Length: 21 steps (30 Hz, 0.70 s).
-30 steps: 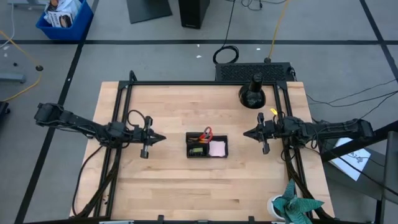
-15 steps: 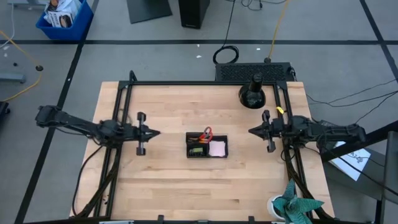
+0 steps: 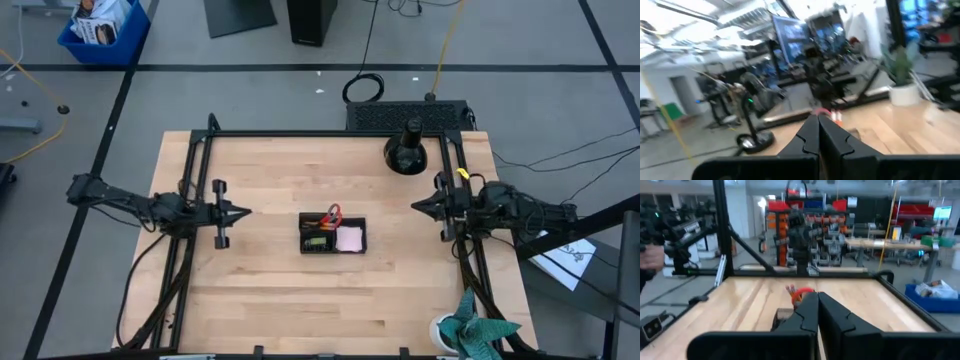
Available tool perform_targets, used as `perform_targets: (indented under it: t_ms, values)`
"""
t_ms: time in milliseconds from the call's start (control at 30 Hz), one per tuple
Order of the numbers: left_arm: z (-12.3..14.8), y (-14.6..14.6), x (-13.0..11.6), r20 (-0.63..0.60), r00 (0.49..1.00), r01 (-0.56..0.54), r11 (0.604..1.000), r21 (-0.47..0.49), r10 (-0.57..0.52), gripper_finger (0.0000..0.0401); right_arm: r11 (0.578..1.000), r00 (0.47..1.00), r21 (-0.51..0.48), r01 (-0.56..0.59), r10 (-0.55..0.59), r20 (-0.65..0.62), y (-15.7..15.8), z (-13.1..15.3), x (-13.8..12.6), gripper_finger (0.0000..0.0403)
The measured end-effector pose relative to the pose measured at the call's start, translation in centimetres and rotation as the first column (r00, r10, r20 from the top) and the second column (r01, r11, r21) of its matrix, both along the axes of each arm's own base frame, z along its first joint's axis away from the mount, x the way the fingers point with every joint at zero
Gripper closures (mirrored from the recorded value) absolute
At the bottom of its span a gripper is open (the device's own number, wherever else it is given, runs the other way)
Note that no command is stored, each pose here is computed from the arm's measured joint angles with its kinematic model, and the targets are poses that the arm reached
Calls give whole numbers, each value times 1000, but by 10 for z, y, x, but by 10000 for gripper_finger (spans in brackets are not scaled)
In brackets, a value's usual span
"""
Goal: Pick and place office supplies into organizer
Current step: Return to Home Position
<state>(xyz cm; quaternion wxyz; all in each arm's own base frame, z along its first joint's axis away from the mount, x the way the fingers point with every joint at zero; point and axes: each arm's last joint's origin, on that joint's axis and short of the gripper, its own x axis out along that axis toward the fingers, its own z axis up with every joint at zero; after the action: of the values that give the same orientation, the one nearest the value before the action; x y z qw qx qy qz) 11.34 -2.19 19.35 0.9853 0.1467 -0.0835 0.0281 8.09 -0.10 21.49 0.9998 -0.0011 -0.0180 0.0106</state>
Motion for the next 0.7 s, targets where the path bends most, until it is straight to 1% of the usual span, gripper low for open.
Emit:
perform_targets:
  t_ms: [100,200,267,367,400,500,700]
  values:
    - [-5,4,3,-48,998,47,999,0,-47,401,1000,999,-8,-13,13,41,0,-7,5,403]
    - [-8,11,5,-75,996,42,999,-5,-43,401,998,996,-3,-64,64,65,2,-19,10,403]
    - [-8,15,5,-77,996,41,999,-8,-42,401,998,995,3,-70,69,74,2,-23,12,403]
    - [-8,18,5,-76,993,87,996,-5,-88,401,1000,999,12,-24,24,22,0,-30,13,403]
    - [-8,19,5,-78,992,103,995,-4,-103,401,1000,1000,8,-24,24,12,0,-31,13,403]
    - [-9,20,5,-88,988,124,992,0,-123,401,998,998,-17,-58,58,11,1,-31,13,403]
    - [-15,21,5,-150,981,119,993,-12,-120,401,997,997,8,-79,79,-25,2,-34,13,403]
